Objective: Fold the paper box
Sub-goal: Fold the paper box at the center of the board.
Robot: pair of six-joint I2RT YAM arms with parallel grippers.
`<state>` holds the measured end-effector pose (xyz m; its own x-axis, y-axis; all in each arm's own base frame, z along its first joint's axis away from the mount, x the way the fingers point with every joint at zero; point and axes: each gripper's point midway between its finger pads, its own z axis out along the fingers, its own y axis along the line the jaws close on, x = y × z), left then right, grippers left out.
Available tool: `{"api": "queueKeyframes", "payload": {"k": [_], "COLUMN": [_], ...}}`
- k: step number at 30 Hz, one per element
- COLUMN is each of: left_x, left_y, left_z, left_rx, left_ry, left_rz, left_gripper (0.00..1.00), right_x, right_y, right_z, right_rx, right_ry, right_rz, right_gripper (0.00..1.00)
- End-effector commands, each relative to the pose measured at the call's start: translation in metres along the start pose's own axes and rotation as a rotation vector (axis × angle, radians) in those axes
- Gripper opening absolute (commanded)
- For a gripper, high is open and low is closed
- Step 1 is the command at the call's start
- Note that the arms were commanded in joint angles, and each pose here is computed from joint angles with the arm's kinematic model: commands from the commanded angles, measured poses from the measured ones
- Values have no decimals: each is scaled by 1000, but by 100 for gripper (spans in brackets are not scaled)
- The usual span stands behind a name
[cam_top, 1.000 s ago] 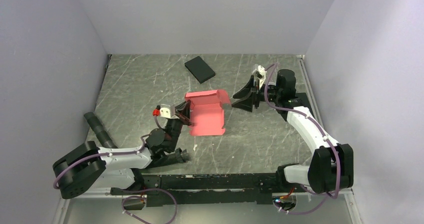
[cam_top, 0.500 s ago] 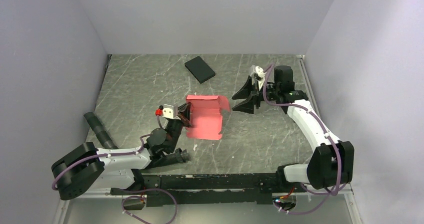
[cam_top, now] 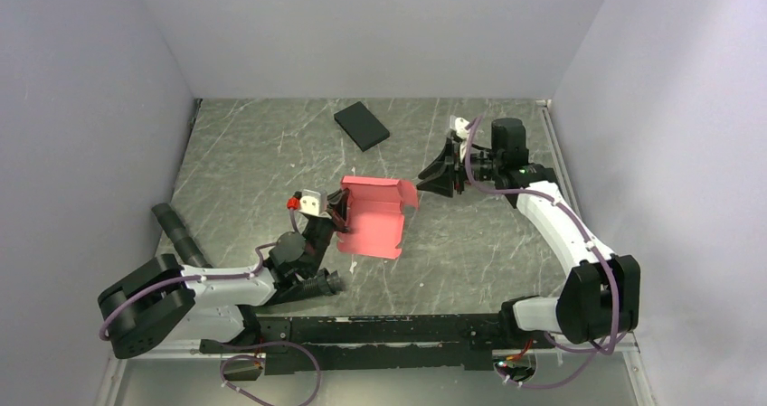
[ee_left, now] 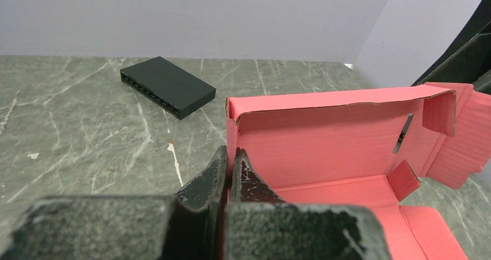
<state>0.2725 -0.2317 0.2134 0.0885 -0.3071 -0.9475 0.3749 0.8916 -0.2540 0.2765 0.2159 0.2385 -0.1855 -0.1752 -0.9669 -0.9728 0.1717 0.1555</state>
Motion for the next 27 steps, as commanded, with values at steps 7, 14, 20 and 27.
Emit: {"api": "queueKeyframes", "payload": {"k": [7,14,20,27], "left_x": [-11,-7,-5,-2], "left_y": [-6,-4,-5,-9], "left_z": [3,4,7,10], "left_rx": [14,-1,-2,2], "left_ry": [-31,-15,-8,1], "left_rz": [-23,-11,-4,-5], "left_gripper": [0,0,0,0], "right_x": [3,4,5,8], "right_y": [21,28,35,43], "right_z": [21,22,27,38], "right_rx": [-96,-118,-150,-186], "right_ry": [39,44,40,49], "right_rz": [-136,-148,-129,-113], "right_gripper": [33,40,44,34]}}
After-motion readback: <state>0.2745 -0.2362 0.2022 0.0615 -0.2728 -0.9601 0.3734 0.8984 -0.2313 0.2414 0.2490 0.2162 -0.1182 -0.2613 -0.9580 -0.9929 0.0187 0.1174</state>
